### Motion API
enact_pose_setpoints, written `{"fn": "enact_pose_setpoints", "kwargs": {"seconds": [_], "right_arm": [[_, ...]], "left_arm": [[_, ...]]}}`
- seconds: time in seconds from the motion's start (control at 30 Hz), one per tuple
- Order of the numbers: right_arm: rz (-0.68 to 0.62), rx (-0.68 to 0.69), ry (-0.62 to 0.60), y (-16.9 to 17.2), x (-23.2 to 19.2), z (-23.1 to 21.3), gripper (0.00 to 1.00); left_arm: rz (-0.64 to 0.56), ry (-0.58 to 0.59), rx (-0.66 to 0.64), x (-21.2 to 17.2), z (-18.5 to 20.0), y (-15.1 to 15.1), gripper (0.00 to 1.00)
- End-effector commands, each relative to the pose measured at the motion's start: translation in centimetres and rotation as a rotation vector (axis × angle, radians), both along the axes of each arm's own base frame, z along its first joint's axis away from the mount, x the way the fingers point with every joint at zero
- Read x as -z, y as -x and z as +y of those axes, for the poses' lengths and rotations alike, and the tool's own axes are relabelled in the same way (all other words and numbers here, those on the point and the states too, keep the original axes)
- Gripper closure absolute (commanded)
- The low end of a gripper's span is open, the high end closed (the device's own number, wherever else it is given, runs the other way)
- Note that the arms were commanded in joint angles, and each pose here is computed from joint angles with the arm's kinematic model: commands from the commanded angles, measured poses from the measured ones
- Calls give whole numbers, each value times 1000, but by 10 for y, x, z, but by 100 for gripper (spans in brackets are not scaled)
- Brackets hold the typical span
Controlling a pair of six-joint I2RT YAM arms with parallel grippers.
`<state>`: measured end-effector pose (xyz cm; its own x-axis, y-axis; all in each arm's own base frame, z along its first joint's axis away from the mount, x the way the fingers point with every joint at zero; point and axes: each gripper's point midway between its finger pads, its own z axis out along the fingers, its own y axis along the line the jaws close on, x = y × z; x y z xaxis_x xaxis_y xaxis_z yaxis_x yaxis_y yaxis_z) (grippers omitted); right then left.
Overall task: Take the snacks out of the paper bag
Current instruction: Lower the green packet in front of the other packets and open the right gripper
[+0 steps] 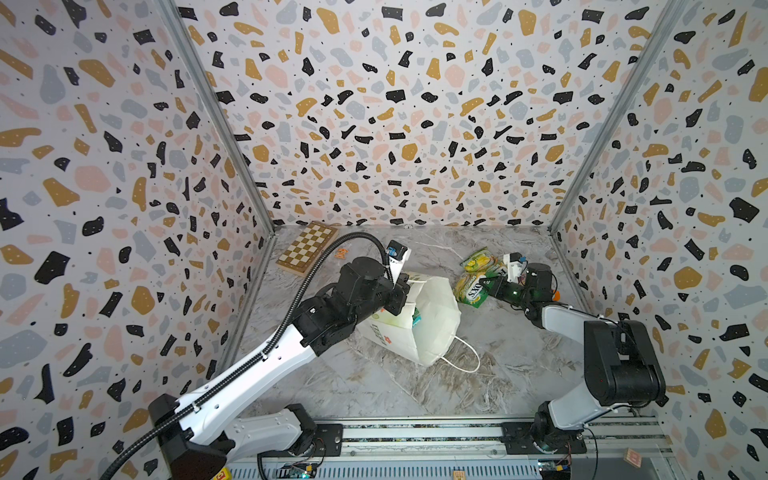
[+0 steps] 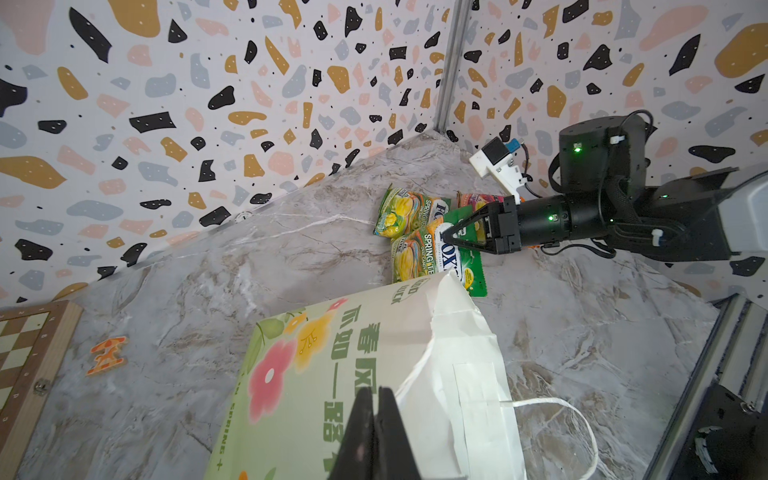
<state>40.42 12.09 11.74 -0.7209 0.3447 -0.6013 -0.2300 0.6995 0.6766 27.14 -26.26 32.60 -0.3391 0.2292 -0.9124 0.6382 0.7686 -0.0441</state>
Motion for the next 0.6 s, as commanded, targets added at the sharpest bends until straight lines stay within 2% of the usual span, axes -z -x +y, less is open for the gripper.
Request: {"fn": "enact_pose_setpoints", "kwargs": {"seconds": [0.0,0.4,0.5,0.57], "right_arm": [[21,-23,28,9,16,0,100],[81,67,172,5,47,-22,99],[91,83,202,5,51,-27,90],[92,98,221,5,50,-31,76]], "left_arm": [[-15,8,44,-6,-2,8,100],[6,-25,84,3,-2,16,100],[11,-35,87,5,-1,17,100],[14,-39,92,7,-1,18,100]]}}
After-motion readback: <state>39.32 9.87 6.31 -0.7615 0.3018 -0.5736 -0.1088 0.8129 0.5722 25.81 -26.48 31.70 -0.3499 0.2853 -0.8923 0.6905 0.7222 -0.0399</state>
